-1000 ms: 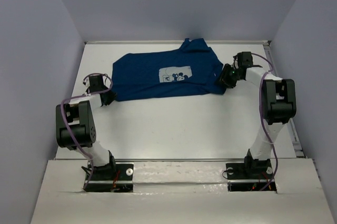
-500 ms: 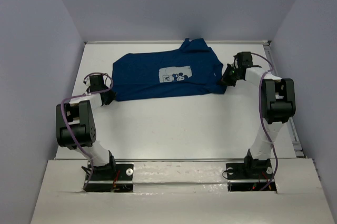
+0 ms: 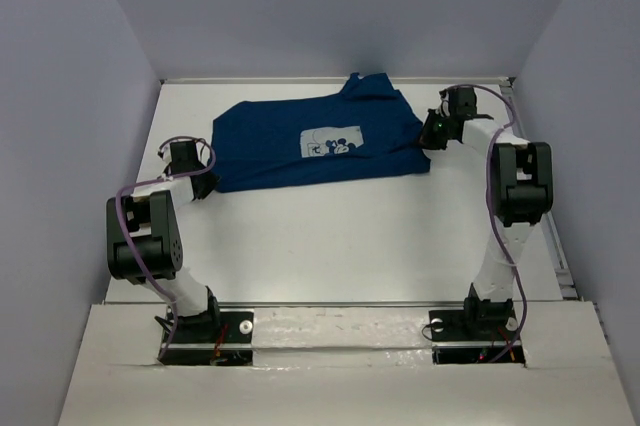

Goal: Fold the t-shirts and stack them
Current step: Fold the flattened tshirt in 1/3 of the way, then grap the side of the flattened tshirt furthest away from the robot with both arms

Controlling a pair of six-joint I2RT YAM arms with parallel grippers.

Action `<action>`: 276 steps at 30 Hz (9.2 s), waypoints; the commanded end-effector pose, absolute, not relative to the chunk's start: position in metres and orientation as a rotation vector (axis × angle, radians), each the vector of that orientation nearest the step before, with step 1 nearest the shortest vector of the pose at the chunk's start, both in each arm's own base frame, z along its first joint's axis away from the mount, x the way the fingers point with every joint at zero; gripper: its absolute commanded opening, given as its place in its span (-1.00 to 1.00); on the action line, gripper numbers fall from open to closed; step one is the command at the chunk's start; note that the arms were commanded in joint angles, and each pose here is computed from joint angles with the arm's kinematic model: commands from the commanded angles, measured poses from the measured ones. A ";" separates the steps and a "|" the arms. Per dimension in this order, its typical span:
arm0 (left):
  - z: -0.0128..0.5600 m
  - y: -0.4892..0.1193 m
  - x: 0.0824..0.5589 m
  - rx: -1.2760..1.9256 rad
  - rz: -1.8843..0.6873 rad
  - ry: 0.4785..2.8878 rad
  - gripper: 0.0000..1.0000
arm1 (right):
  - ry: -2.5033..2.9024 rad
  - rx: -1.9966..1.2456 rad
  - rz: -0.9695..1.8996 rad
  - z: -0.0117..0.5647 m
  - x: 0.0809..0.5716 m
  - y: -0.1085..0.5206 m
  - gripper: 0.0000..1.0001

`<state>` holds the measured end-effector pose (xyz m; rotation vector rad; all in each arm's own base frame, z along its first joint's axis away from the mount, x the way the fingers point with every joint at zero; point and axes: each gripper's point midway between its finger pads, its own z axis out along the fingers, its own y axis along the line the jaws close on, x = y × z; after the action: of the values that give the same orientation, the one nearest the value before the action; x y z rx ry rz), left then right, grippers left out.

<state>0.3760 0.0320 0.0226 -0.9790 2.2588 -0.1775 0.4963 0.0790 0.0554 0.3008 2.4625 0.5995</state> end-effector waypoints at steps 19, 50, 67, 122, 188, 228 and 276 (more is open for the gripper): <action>0.016 0.046 0.359 -0.951 -0.045 2.332 -1.00 | 2.348 0.449 0.417 0.093 0.460 0.052 0.81; 0.012 0.038 0.335 -0.957 -0.045 2.387 -1.00 | 2.378 0.904 0.508 0.018 0.371 0.033 -0.93; 0.034 -0.005 0.256 -1.097 -0.294 2.372 0.78 | 2.428 1.059 0.355 0.036 0.249 0.007 0.33; 0.050 -0.063 0.349 -0.571 -0.207 2.396 0.42 | 2.519 0.587 0.474 0.044 0.341 0.128 -0.69; 0.054 -0.032 0.537 -0.559 -0.357 2.356 0.26 | 2.341 0.063 0.691 0.165 0.343 0.198 -0.99; 0.146 -0.129 0.412 -0.194 -0.237 2.175 0.69 | 2.373 0.008 0.710 0.152 0.337 0.216 -0.98; 0.058 -0.154 0.456 -0.212 -0.358 2.382 -0.30 | 2.405 0.047 0.713 0.142 0.320 0.209 -0.98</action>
<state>0.4390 -0.1450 0.0324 -0.2392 2.4512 -0.3000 0.3148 0.2041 0.1320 0.0582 2.4404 0.6936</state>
